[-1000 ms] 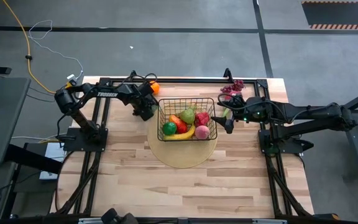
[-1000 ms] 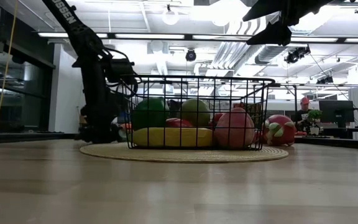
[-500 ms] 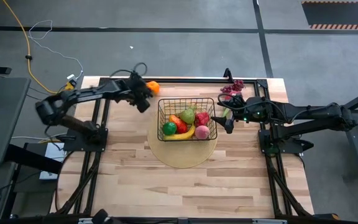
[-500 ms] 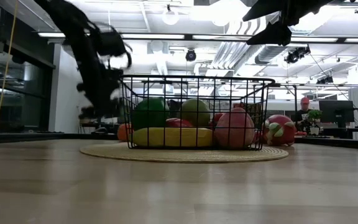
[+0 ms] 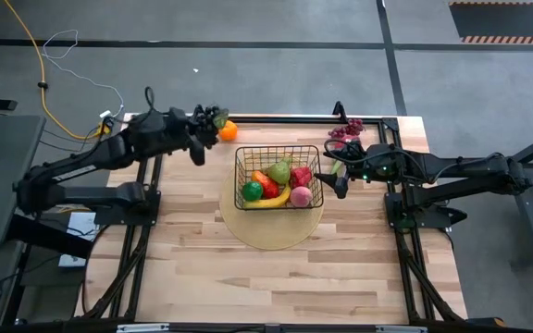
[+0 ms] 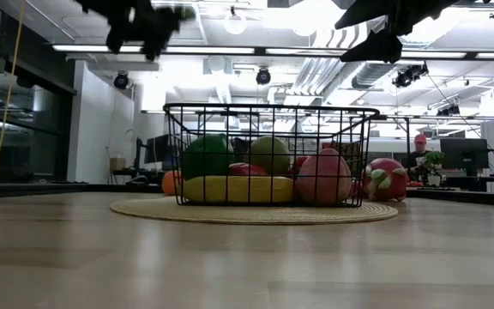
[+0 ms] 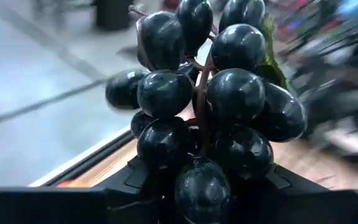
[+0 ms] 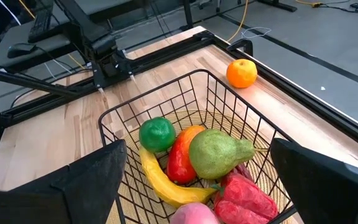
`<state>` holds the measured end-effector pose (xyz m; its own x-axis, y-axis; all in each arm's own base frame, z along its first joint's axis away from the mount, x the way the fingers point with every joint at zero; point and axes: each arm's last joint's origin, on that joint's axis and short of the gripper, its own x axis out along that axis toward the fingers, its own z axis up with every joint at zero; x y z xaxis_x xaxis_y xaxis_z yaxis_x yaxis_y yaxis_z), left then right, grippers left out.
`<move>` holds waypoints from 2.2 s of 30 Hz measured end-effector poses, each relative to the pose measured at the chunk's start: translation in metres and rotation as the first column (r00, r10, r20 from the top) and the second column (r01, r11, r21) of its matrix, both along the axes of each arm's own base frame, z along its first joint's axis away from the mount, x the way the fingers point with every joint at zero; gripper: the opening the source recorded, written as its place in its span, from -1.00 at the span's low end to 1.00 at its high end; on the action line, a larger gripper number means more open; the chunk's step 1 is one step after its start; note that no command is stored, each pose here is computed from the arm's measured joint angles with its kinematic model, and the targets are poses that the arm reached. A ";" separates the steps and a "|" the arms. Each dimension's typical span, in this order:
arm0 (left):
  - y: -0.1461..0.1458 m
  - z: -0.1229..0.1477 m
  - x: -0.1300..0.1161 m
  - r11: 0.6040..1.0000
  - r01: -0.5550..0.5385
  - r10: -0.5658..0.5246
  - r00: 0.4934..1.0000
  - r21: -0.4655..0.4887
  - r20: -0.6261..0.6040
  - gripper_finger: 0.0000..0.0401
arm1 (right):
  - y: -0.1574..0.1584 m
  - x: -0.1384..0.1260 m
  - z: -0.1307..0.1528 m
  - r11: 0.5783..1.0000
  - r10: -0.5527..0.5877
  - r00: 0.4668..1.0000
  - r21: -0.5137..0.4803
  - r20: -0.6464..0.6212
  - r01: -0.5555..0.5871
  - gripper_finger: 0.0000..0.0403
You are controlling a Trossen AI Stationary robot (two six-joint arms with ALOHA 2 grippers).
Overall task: Build produce basket
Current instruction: Put the violet grapes into the wire basket
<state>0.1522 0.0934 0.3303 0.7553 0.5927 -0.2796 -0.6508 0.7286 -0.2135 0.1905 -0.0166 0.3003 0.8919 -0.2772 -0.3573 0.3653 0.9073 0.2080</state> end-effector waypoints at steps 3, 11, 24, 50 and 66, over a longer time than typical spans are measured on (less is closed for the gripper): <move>-0.019 0.010 0.008 0.994 0.109 -0.112 0.989 0.029 0.100 -0.29 | 0.000 0.000 0.001 1.000 0.000 1.000 -0.001 0.007 0.000 0.92; -0.061 0.015 0.039 0.966 0.247 -0.258 0.948 0.083 0.188 -0.29 | 0.000 0.002 0.004 1.000 0.004 0.999 -0.011 0.047 -0.003 0.92; -0.072 0.009 0.060 0.962 0.252 -0.268 0.946 0.108 0.183 -0.29 | 0.000 0.002 0.005 1.000 0.001 0.999 -0.005 0.052 -0.001 0.92; 0.006 -0.073 0.167 0.978 0.166 -0.208 0.860 -0.129 -0.465 -0.29 | 0.000 0.002 0.005 1.000 0.003 0.999 -0.008 0.050 -0.003 0.92; 0.022 -0.113 0.174 0.951 0.142 -0.275 0.797 -0.276 -0.538 0.11 | 0.000 0.002 0.005 1.000 0.001 0.999 -0.005 0.051 -0.001 0.92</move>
<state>0.3259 0.1150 0.2178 0.5215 0.3154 -0.7928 -0.5407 0.8410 -0.0212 0.1922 -0.0167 0.3049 0.9091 -0.2779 -0.3103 0.3535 0.9087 0.2219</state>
